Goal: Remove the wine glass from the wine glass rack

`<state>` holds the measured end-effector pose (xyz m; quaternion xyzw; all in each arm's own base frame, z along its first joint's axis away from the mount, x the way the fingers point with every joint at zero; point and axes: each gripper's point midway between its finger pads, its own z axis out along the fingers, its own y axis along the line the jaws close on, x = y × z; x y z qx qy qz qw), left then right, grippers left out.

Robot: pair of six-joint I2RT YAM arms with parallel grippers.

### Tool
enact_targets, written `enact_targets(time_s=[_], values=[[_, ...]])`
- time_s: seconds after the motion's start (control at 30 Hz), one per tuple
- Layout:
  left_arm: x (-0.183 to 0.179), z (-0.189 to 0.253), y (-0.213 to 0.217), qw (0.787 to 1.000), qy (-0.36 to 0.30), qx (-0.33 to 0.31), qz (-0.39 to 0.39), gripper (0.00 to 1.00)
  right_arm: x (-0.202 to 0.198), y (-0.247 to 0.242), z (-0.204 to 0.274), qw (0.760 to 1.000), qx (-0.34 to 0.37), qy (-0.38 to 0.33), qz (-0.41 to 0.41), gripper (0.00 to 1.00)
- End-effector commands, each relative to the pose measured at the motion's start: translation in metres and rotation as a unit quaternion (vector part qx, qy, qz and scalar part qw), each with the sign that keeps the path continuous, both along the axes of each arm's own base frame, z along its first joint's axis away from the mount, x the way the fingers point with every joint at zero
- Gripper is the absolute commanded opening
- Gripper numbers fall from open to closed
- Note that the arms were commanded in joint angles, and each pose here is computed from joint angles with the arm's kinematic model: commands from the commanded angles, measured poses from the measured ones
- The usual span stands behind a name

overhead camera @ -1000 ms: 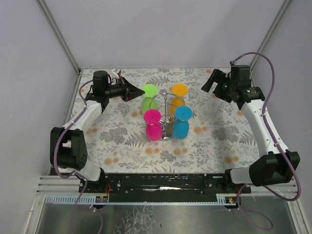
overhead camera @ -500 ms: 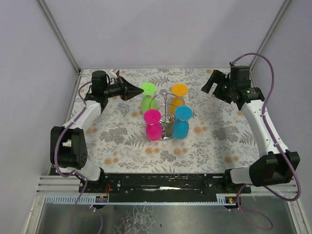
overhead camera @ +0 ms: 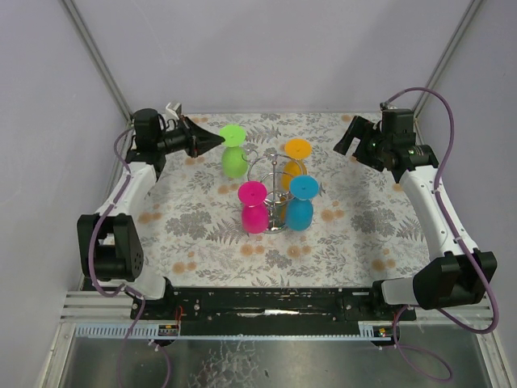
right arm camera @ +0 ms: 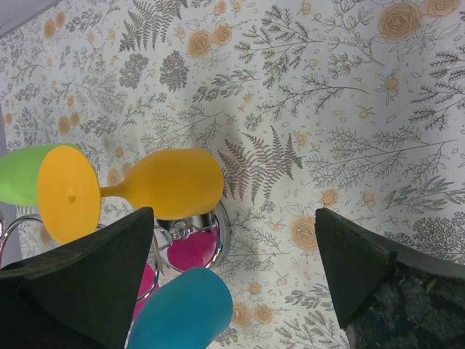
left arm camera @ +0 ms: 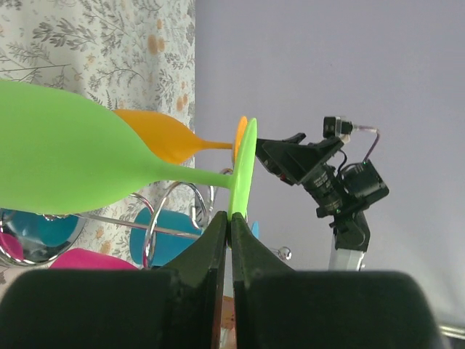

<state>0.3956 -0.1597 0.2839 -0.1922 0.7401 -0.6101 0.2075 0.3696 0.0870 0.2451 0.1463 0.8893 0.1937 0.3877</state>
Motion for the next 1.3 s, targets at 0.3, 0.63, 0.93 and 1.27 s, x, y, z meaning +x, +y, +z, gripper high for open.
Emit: enact_targets(time_s=[0.3, 0.63, 0.93, 1.27], values=[[-0.029, 0.06, -0.001, 0.986, -0.149, 0.066, -0.038, 0.0, 0.008, 0.004, 0.032, 0.999, 0.009, -0.05, 0.013, 0.99], [-0.04, 0.073, -0.018, 0.968, -0.215, 0.116, -0.061, 0.0, 0.005, 0.004, 0.033, 0.998, 0.01, -0.052, 0.017, 0.99], [-0.055, 0.083, -0.041, 0.904, -0.339, 0.247, -0.085, 0.0, 0.005, 0.007, 0.04, 0.998, 0.014, -0.057, 0.024, 0.99], [-0.064, 0.11, -0.071, 0.736, -0.531, 0.404, -0.11, 0.0, 0.013, 0.033, 0.087, 0.991, 0.076, -0.087, 0.073, 0.99]])
